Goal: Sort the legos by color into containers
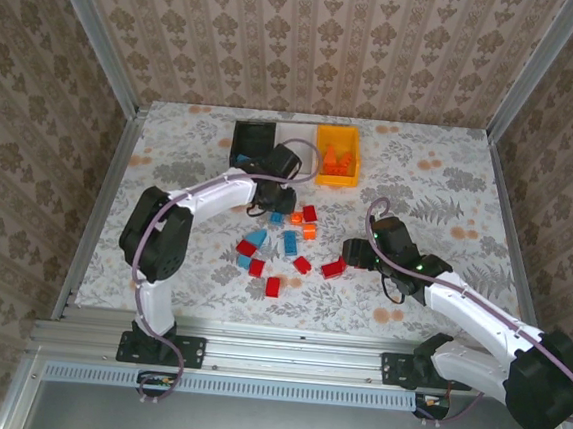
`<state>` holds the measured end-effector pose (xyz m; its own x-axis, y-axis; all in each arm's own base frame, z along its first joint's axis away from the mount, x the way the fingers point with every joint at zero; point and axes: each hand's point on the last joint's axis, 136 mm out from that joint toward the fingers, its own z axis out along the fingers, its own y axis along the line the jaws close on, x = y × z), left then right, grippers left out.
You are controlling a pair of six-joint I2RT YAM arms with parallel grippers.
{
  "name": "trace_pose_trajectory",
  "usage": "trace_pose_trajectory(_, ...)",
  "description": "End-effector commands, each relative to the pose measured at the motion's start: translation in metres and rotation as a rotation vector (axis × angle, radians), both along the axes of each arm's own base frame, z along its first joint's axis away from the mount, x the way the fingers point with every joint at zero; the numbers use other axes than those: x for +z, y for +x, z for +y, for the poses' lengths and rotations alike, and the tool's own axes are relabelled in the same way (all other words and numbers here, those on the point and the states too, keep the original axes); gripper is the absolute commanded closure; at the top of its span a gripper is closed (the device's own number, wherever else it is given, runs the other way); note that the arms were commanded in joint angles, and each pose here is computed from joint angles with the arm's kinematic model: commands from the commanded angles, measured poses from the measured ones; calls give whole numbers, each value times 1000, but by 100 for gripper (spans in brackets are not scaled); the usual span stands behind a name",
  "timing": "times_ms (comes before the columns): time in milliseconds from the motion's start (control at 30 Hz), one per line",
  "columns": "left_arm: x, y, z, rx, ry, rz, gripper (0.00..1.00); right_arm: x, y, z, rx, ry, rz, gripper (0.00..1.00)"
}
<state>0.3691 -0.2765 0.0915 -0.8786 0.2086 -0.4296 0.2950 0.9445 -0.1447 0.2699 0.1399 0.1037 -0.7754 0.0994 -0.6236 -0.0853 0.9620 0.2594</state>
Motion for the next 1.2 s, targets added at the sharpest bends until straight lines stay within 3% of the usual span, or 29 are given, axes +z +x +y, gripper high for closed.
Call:
trace_pose_trajectory(0, 41, 30, 29, 32, 10, -72, 74, -2, 5, -2, -10, -27, -1, 24)
trace_pose_trajectory(267, 63, 116, 84, 155, 3, -126, 75, -10, 13, 8, 11, -12, 16, 24)
trace_pose_trajectory(433, 49, 158, 96, 189, -10, -89, 75, -17, 13, 12, 24, -3, 33, 25)
trace_pose_trajectory(600, 28, 180, 96, 198, 3, -60, 72, -20, 12, 12, 25, -9, 39, 25)
trace_pose_trajectory(767, 18, 182, 91, 193, -10, -42, 58, -21, 12, 11, 25, -14, 40, 25)
trace_pose_trajectory(933, 43, 168, 79, 150, -26, -81, 25, -16, 13, 14, 31, -4, 36, 25)
trace_pose_trajectory(1067, 86, 148, 79, 153, -46, -171, 13, -9, 12, 15, 33, 11, 25, 25)
trace_pose_trajectory(1167, 101, 115, 73, 141, -84, -181, 9, -6, 11, 13, 29, 11, 19, 25)
